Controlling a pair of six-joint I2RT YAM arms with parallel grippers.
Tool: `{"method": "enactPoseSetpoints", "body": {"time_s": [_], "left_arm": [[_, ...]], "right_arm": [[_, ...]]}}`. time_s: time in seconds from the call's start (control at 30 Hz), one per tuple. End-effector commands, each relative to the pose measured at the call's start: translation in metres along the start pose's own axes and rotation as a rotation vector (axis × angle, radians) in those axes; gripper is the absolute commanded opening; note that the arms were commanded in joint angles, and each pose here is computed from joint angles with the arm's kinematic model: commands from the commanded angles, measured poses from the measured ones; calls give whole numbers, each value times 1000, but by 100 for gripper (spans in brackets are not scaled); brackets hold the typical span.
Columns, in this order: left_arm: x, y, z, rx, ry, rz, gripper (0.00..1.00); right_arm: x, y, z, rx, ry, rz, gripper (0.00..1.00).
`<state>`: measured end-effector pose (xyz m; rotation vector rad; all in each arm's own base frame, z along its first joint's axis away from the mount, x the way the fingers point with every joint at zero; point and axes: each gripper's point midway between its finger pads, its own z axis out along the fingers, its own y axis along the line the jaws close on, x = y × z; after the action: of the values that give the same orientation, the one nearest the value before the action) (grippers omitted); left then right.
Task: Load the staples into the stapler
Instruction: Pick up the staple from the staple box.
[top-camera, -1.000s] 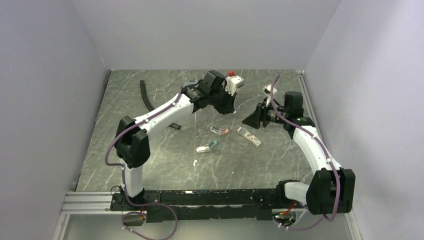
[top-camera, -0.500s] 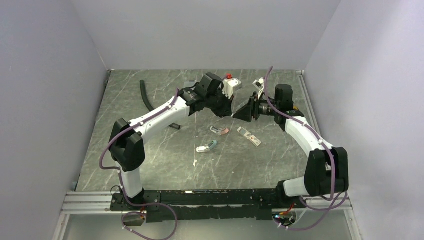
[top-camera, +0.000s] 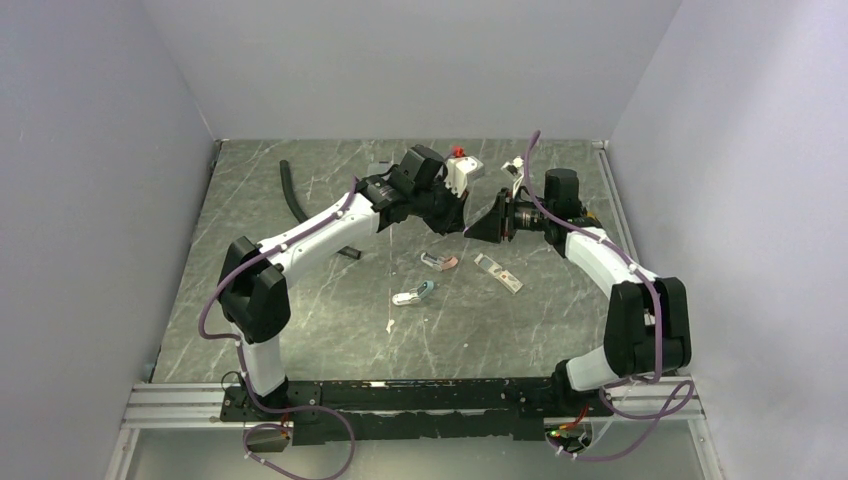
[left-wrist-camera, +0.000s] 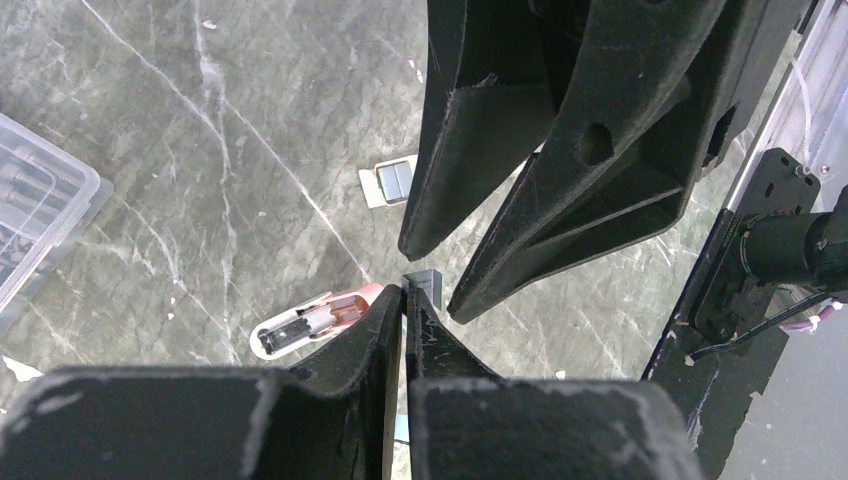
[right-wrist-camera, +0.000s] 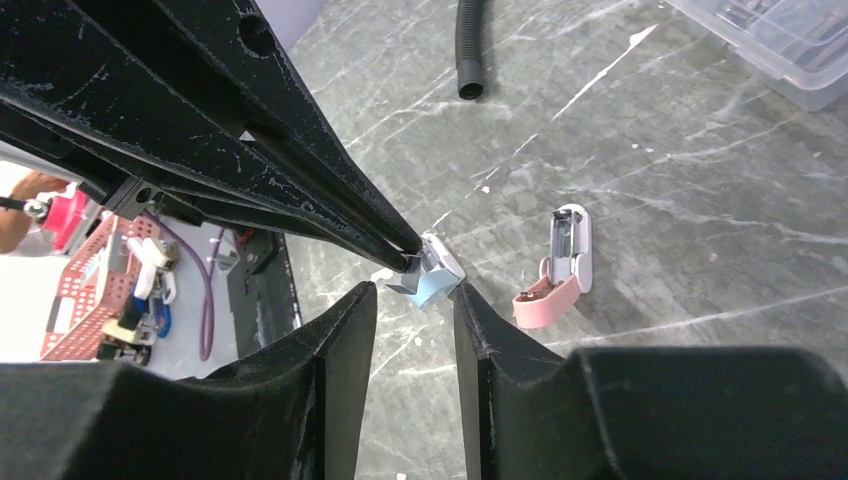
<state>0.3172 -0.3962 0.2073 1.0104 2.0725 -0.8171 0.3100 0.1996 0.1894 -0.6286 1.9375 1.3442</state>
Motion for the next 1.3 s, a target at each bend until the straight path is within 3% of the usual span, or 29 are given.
{"method": "enactPoseSetpoints", "body": {"time_s": [0.0, 0.57, 0.8, 1.0, 1.27], "left_arm": [[-15, -9, -9, 29, -52, 28, 11], [-11, -8, -3, 38, -43, 39, 11], [-8, -9, -2, 48, -41, 48, 11], [-10, -11, -4, 60, -47, 59, 16], [-13, -15, -6, 76, -55, 68, 24]], "right_arm": [[-19, 14, 2, -81, -21, -64, 37], [-17, 13, 4, -120, -8, -27, 29], [-18, 10, 3, -111, -9, -26, 21], [-19, 7, 2, -84, -2, -61, 11], [-9, 3, 0, -52, 12, -100, 5]]}}
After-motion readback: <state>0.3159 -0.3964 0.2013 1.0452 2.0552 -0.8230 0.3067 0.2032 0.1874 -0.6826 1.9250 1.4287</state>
